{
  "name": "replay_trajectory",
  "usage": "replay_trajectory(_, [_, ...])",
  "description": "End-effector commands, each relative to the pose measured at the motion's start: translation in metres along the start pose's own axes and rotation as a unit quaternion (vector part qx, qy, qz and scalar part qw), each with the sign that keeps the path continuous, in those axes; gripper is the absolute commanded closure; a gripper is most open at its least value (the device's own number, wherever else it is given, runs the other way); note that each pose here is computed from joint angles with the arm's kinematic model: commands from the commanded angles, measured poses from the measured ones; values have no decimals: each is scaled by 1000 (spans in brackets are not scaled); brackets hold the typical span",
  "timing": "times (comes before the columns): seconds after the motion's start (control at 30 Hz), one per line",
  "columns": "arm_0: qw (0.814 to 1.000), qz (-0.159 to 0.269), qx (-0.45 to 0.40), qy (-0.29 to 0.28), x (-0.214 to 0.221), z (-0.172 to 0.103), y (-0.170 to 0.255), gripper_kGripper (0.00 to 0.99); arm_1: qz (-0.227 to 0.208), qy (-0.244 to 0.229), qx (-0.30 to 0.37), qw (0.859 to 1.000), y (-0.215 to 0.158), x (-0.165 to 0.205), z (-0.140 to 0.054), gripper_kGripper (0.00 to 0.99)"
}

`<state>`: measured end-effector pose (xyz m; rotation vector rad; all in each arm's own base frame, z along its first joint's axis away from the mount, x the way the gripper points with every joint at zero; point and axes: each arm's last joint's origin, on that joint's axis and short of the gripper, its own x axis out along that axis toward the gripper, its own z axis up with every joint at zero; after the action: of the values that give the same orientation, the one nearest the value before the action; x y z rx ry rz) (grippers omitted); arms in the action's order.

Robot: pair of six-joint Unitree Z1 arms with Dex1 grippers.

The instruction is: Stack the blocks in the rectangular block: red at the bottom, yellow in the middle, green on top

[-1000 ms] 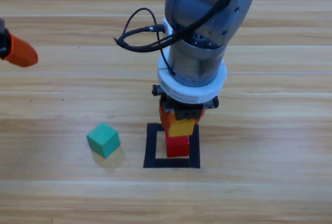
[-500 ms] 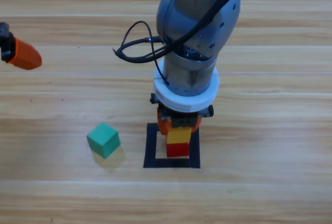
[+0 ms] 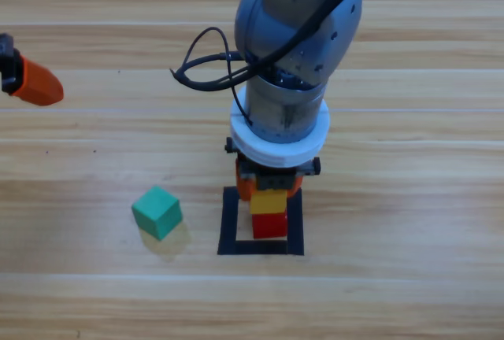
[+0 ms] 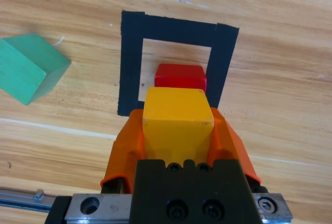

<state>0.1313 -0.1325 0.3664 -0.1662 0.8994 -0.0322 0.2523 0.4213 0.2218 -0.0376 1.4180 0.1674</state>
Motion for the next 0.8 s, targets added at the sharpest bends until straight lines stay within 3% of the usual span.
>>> replay_trajectory(0.03, [1000,2,1,6,4,-4,3,1,-36,17,-7,999,5,35,-4,812])
replay_trajectory(0.8, [1000,3,1,6,7,-6,3,1,-43,16,1,999,-2,38,2,812])
